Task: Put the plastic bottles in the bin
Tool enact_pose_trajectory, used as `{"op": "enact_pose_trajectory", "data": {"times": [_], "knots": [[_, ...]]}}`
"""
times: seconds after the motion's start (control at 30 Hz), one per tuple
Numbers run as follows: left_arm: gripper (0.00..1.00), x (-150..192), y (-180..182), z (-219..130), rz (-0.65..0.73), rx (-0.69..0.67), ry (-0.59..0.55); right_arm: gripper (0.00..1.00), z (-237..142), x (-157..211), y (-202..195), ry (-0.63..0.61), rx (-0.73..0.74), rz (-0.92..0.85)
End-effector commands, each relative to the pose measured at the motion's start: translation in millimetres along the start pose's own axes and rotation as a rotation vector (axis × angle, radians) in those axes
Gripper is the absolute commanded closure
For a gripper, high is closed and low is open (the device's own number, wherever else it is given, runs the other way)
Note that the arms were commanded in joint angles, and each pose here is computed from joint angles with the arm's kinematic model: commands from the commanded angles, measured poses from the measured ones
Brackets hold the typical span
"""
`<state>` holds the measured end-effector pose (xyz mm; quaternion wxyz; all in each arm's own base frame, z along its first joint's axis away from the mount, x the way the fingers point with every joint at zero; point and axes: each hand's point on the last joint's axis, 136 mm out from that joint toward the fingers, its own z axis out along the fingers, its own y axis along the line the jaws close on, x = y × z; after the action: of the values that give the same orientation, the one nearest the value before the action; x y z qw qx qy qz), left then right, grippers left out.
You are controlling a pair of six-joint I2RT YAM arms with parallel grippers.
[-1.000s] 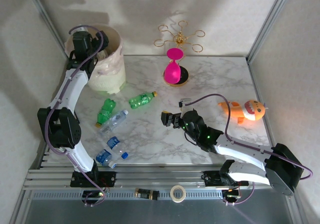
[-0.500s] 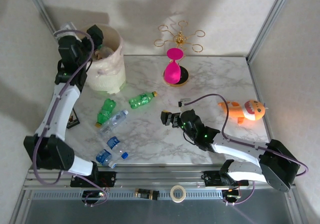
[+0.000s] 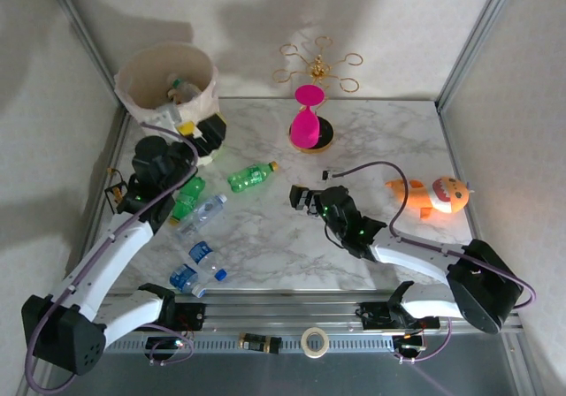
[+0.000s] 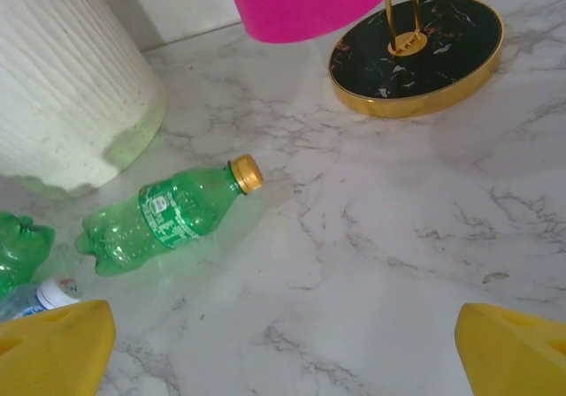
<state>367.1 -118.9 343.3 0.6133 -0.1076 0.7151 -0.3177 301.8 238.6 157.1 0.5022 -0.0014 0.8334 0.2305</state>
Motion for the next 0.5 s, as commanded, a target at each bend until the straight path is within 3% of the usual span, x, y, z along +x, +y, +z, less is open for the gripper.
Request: {"op": "enact_pose_trajectory", "data": {"times": [0.0,0.17,0.47], "knots": [[0.00,40.7,-6.5,0.8,0.036,0.057,0.113,0.01,8.0,-13.1,6.0,0.009,-0.054,0.048],[0.00,98.5,26.2,17.3,0.072,-0.055,0.288,0.01,16.1,-8.7,3.6,0.099,-0.111,0.081],[0.00,152.1,71.5,59.6,0.151,-0.198,0.452,0.01,15.0,-12.5,-23.3,0.146,-0.115,0.173]]}}
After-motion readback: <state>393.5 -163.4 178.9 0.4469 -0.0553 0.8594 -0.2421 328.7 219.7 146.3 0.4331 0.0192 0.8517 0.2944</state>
